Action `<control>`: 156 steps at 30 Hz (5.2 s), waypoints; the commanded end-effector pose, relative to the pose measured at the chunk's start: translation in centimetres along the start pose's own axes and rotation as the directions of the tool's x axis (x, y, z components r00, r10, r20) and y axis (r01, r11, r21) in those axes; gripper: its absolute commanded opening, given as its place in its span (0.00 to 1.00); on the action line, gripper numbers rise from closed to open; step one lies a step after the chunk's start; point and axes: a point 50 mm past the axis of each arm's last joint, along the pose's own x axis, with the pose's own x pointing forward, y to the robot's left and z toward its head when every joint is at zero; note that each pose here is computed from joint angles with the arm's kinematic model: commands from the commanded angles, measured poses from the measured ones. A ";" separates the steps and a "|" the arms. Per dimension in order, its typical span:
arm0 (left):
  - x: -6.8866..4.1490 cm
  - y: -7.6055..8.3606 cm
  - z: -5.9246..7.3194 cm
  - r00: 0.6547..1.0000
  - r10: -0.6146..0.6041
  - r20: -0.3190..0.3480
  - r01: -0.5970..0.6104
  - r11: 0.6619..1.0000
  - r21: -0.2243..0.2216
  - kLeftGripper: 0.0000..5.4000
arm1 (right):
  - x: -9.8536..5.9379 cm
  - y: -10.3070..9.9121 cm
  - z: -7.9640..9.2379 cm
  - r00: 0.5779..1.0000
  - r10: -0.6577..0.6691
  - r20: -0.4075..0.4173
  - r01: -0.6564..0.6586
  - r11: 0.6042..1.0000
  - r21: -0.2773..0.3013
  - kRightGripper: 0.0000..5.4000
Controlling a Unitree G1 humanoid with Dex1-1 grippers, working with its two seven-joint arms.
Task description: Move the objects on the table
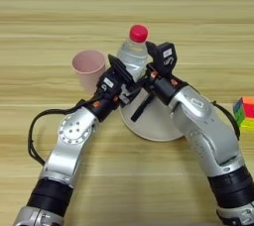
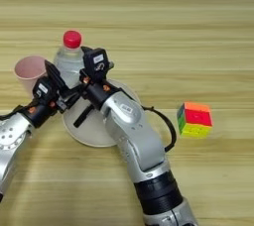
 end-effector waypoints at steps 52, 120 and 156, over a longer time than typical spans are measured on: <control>-1.8 3.2 4.6 0.983 0.118 0.142 -0.124 0.992 0.036 0.59 | -3.8 -3.6 6.1 0.931 -0.141 0.338 0.192 0.973 -0.124 1.00; -8.6 12.2 -0.2 0.841 0.540 -0.026 -0.539 0.841 0.043 0.59 | -3.3 -4.0 5.6 0.937 -0.135 0.323 0.176 0.979 -0.102 1.00; -7.3 12.6 -3.9 0.831 0.541 -0.127 -0.540 0.840 0.044 0.59 | -3.2 -4.2 5.7 0.934 -0.137 0.330 0.180 0.978 -0.103 1.00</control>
